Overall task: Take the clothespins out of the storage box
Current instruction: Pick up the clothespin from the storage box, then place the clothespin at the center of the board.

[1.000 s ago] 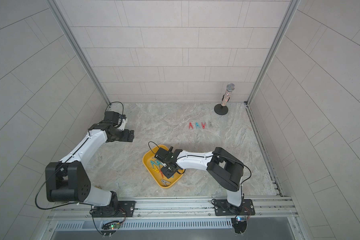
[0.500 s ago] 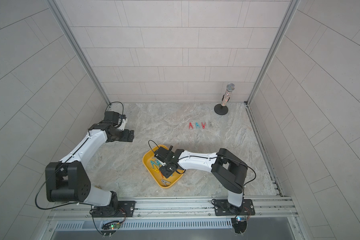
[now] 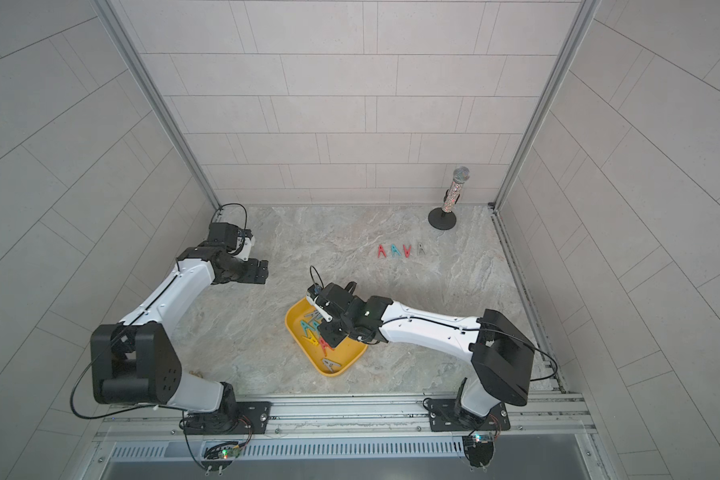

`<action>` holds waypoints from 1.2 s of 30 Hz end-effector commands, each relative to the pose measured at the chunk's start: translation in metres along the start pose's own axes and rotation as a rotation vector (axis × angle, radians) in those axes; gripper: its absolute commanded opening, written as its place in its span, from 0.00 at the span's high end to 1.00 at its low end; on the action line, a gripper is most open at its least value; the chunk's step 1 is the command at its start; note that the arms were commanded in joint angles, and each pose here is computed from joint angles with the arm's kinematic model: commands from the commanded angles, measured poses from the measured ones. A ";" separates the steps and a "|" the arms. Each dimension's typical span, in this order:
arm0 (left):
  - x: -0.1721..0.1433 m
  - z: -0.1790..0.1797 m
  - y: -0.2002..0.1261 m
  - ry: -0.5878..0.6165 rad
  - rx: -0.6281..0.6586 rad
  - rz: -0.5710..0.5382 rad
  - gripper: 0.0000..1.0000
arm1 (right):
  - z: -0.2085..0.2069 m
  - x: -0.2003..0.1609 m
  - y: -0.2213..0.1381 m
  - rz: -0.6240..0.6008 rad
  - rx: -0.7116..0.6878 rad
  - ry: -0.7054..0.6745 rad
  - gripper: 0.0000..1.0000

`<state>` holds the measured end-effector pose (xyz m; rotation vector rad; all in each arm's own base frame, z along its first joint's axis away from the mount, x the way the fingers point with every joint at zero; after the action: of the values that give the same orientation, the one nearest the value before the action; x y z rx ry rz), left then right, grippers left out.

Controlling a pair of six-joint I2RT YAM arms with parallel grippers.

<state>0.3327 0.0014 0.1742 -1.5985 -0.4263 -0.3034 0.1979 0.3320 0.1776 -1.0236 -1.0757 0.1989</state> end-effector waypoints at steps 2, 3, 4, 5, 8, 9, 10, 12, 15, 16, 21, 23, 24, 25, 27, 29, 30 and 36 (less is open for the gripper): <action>-0.002 0.003 -0.001 -0.001 0.006 0.009 0.00 | -0.020 0.013 -0.014 -0.061 -0.092 0.036 1.00; -0.001 0.003 -0.001 -0.002 0.006 0.008 0.00 | -0.025 0.015 -0.017 -0.064 -0.104 0.048 1.00; -0.002 0.003 -0.001 -0.002 0.007 0.007 0.00 | -0.032 0.016 -0.019 -0.065 -0.115 0.066 1.00; -0.002 0.003 -0.002 -0.003 0.006 0.007 0.00 | -0.039 0.017 -0.021 -0.064 -0.127 0.088 1.00; -0.001 0.003 -0.002 -0.002 0.007 0.005 0.00 | -0.064 0.015 -0.027 -0.052 -0.170 0.152 1.00; -0.001 0.003 -0.002 -0.003 0.007 0.005 0.00 | -0.072 0.014 -0.029 -0.047 -0.183 0.171 1.00; -0.001 0.003 -0.002 -0.003 0.009 0.005 0.00 | -0.082 0.012 -0.032 -0.043 -0.201 0.194 1.00; -0.001 0.003 -0.003 -0.003 0.009 0.002 0.00 | -0.101 0.007 -0.036 -0.027 -0.232 0.239 1.00; -0.001 0.003 -0.003 -0.004 0.009 0.003 0.00 | -0.130 -0.004 -0.041 0.007 -0.282 0.307 1.00; -0.001 0.003 -0.003 -0.003 0.010 0.002 0.00 | -0.142 -0.010 -0.043 0.023 -0.303 0.339 1.00; -0.001 0.004 -0.003 -0.004 0.011 0.003 0.00 | -0.197 -0.040 -0.051 0.087 -0.363 0.501 1.00; 0.000 0.003 -0.004 -0.003 0.009 0.001 0.00 | -0.218 -0.054 -0.054 0.113 -0.390 0.565 1.00; 0.000 0.003 -0.004 -0.003 0.009 0.000 0.00 | -0.229 -0.061 -0.055 0.127 -0.397 0.599 1.00; -0.001 0.003 -0.004 -0.003 0.009 0.000 0.00 | -0.240 -0.068 -0.057 0.136 -0.402 0.635 1.00; -0.001 0.003 -0.004 -0.003 0.008 0.001 0.00 | -0.258 -0.079 -0.059 0.148 -0.410 0.686 1.00; -0.001 0.003 -0.005 -0.003 0.006 0.000 0.00 | -0.275 -0.089 -0.062 0.165 -0.435 0.725 1.00; -0.001 0.003 -0.005 -0.003 0.004 0.000 0.00 | -0.283 -0.094 -0.064 0.174 -0.454 0.741 1.00; 0.000 0.002 -0.007 -0.003 -0.002 -0.008 0.00 | -0.327 -0.114 -0.072 0.208 -0.557 0.822 1.00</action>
<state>0.3326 0.0013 0.1743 -1.5996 -0.4261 -0.3036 0.3720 0.0441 0.1291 -1.4835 -0.2768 -0.3438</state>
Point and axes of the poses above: each gripper's point midway between its finger pads, its own y axis out along the fingers, its own z axis along the line the jaws close on, x = y × z, the point moved 5 cm from there along -y, back along the fingers, and after that the axes turned 8 degrees about -y, right-handed, at the moved point
